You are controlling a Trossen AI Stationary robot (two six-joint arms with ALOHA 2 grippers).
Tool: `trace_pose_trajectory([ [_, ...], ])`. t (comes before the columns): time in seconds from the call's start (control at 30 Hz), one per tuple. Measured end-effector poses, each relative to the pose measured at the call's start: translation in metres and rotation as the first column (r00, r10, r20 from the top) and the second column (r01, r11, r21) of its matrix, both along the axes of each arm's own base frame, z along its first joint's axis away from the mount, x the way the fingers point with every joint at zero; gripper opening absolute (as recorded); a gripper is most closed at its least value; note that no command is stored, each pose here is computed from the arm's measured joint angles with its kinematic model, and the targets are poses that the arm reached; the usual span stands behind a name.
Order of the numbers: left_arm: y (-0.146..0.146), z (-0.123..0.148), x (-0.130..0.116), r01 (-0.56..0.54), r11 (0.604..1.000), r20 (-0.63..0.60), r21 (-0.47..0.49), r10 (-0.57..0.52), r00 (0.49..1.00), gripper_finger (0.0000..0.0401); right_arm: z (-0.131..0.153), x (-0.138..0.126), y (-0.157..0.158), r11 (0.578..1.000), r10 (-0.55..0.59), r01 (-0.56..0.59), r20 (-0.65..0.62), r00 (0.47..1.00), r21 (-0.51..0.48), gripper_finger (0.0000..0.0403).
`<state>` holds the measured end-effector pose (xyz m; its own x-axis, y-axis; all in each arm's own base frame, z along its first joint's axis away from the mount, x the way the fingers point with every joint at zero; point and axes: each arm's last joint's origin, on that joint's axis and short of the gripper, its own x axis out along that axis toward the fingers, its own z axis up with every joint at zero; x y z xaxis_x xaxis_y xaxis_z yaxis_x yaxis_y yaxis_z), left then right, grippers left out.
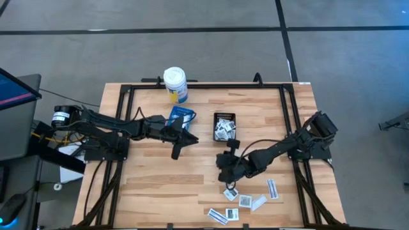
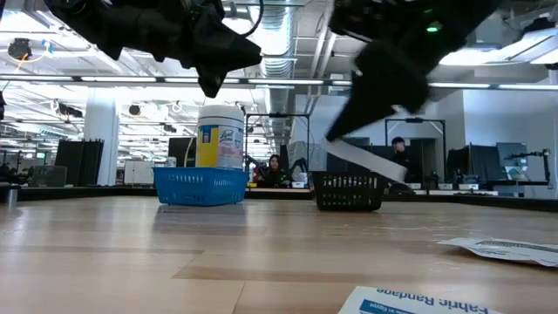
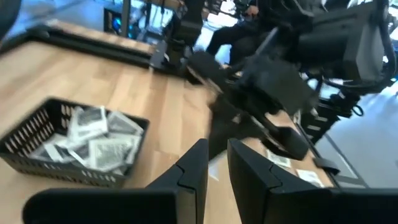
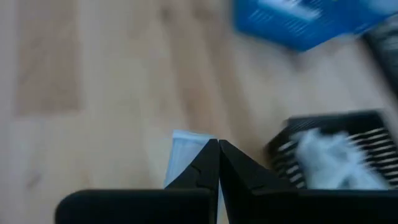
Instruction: Pick & Place First Aid Supplies
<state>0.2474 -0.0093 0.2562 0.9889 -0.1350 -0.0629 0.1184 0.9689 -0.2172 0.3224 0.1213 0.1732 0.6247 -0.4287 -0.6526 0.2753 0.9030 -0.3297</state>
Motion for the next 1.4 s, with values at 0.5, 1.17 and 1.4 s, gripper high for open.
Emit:
trace_pose_trajectory([
  [0.5, 0.001, -0.030, -0.009, -0.102, 0.985, -0.137, -0.142, 0.082, 0.987, 0.0062, 0.017, 0.029, -0.040, 0.984, -0.160, 0.174, 0.243, 0.957, -0.034, 0.0001],
  [1.17, -0.018, -0.056, 0.007, -0.277, 0.955, -0.168, -0.109, 0.257, 0.952, 0.0062, 0.016, 0.055, -0.067, 0.998, -0.063, 0.060, 0.329, 0.942, 0.018, 0.0000],
  [1.4, -0.016, -0.056, 0.007, -0.294, 0.951, -0.165, -0.097, 0.276, 0.947, 0.0062, 0.016, 0.056, -0.066, 0.999, -0.043, 0.046, 0.326, 0.944, -0.001, 0.0000],
])
